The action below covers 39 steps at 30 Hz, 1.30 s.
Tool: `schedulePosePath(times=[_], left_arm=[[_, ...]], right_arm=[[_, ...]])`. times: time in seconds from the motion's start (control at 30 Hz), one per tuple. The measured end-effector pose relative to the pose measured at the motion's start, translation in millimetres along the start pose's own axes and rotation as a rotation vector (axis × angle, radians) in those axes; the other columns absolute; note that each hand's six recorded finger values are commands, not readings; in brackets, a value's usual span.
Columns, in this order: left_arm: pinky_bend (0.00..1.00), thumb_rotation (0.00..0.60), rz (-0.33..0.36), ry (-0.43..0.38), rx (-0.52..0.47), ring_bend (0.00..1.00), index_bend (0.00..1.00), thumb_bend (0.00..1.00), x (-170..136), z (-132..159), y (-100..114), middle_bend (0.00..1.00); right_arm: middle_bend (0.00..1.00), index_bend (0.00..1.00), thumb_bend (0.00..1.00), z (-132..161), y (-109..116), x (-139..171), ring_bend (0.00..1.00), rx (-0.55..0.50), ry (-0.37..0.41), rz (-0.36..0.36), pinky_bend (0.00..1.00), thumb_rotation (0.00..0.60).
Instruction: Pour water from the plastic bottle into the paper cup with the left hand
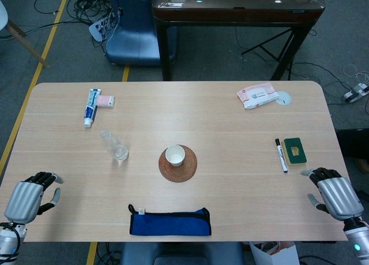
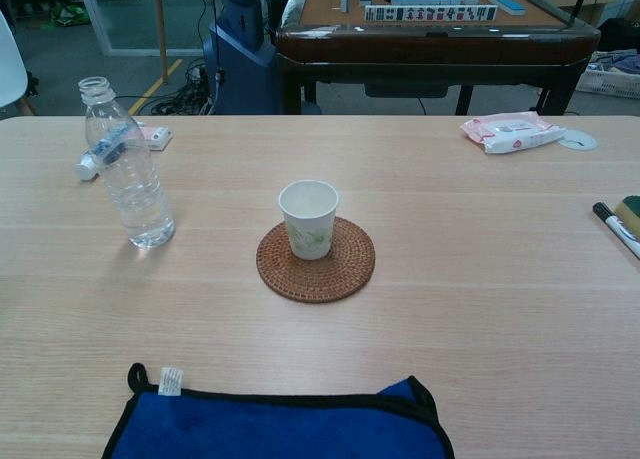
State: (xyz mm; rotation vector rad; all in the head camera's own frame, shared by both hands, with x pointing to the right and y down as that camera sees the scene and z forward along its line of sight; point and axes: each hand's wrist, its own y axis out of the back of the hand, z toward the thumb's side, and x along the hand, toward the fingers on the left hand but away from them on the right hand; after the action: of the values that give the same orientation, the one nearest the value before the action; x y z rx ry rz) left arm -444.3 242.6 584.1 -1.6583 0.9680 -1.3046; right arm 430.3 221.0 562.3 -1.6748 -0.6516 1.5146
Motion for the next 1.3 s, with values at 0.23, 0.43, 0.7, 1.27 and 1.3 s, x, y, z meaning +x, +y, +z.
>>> schedulePosePath(times=[0.23, 0.43, 0.7, 1.27, 1.3], left_arm=[[0.56, 0.6, -0.005, 0.007, -0.012, 0.37, 0.46, 0.43, 1, -2, -1, 0.45], [0.56, 0.6, 0.025, -0.014, -0.085, 0.37, 0.34, 0.18, 8, 1, 1, 0.43], [0.47, 0.6, 0.108, -0.022, -0.275, 0.22, 0.11, 0.11, 36, -1, 6, 0.14], [0.14, 0.6, -0.063, 0.089, -0.564, 0.0, 0.0, 0.09, 114, 7, -16, 0.0], [0.13, 0.6, -0.073, 0.094, -0.57, 0.0, 0.0, 0.09, 117, 8, -18, 0.0]], right_arm=[[0.32, 0.29, 0.31, 4, 4, 2, 0.25, -0.002, 0.011, -0.013, 0.33, 0.6], [0.32, 0.29, 0.31, 4, 3, 3, 0.25, -0.002, 0.011, -0.008, 0.33, 0.6], [0.32, 0.29, 0.31, 11, 4, 6, 0.25, 0.005, 0.033, -0.009, 0.33, 0.6], [0.32, 0.29, 0.31, 7, 4, 5, 0.25, 0.004, 0.018, 0.007, 0.33, 0.6], [0.32, 0.29, 0.31, 7, 5, 5, 0.25, 0.003, 0.017, 0.006, 0.33, 0.6]])
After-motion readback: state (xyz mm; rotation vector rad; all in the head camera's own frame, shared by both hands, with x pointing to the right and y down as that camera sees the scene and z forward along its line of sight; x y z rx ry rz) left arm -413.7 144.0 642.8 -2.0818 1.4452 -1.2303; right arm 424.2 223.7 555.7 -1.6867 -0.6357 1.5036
